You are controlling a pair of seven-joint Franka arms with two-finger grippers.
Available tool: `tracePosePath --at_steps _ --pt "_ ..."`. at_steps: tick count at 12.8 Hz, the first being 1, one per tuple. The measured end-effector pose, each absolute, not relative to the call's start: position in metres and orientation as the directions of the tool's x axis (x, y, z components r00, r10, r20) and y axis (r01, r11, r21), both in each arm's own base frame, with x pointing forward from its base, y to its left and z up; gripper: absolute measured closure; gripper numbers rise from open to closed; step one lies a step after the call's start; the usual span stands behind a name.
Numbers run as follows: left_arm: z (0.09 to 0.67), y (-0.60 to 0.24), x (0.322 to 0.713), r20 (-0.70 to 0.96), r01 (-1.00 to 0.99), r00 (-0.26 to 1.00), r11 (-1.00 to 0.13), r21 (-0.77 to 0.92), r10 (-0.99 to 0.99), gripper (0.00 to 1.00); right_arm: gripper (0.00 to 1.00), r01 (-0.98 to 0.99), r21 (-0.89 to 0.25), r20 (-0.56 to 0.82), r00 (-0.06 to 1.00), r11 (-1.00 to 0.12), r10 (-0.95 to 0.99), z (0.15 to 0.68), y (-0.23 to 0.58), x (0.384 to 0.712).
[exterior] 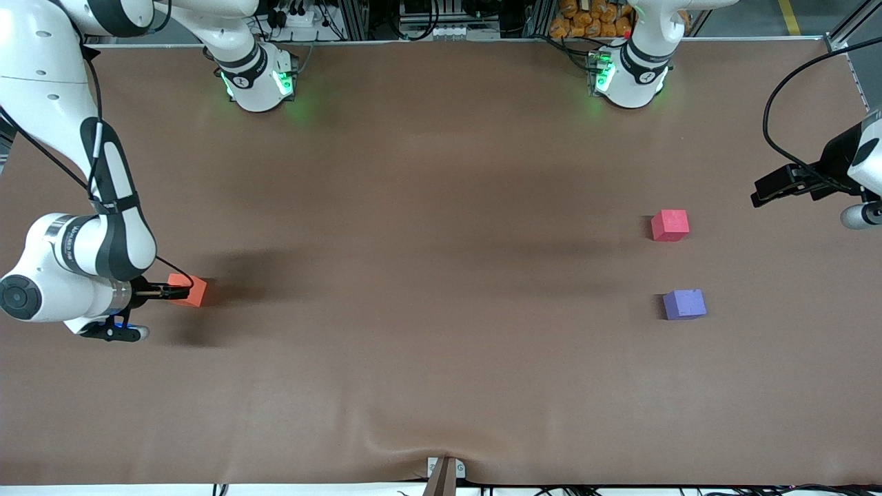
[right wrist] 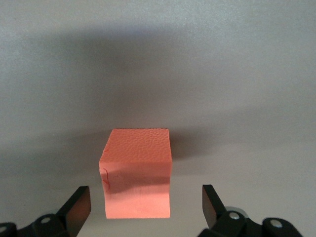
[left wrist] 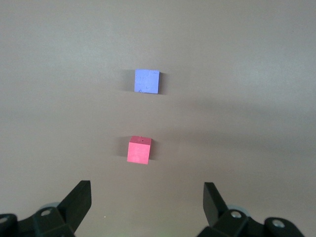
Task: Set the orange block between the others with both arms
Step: 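Reach the right gripper down over the orange cube, then close the right gripper on the orange cube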
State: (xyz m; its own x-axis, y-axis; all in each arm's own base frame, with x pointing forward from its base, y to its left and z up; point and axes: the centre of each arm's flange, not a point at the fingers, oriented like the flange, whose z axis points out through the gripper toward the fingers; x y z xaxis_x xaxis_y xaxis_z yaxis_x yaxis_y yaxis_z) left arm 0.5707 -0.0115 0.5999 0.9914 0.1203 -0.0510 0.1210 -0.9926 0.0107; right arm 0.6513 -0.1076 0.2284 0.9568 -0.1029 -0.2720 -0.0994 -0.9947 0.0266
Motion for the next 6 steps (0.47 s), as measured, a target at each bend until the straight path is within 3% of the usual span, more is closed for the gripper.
tracePosePath --at_steps 6 --pt "0.6 -0.011 0.571 -0.051 0.122 0.991 -0.992 0.011 0.121 0.0 0.0 -0.097 0.026 -0.261 0.96 -0.995 -0.1 0.203 -0.105 0.64"
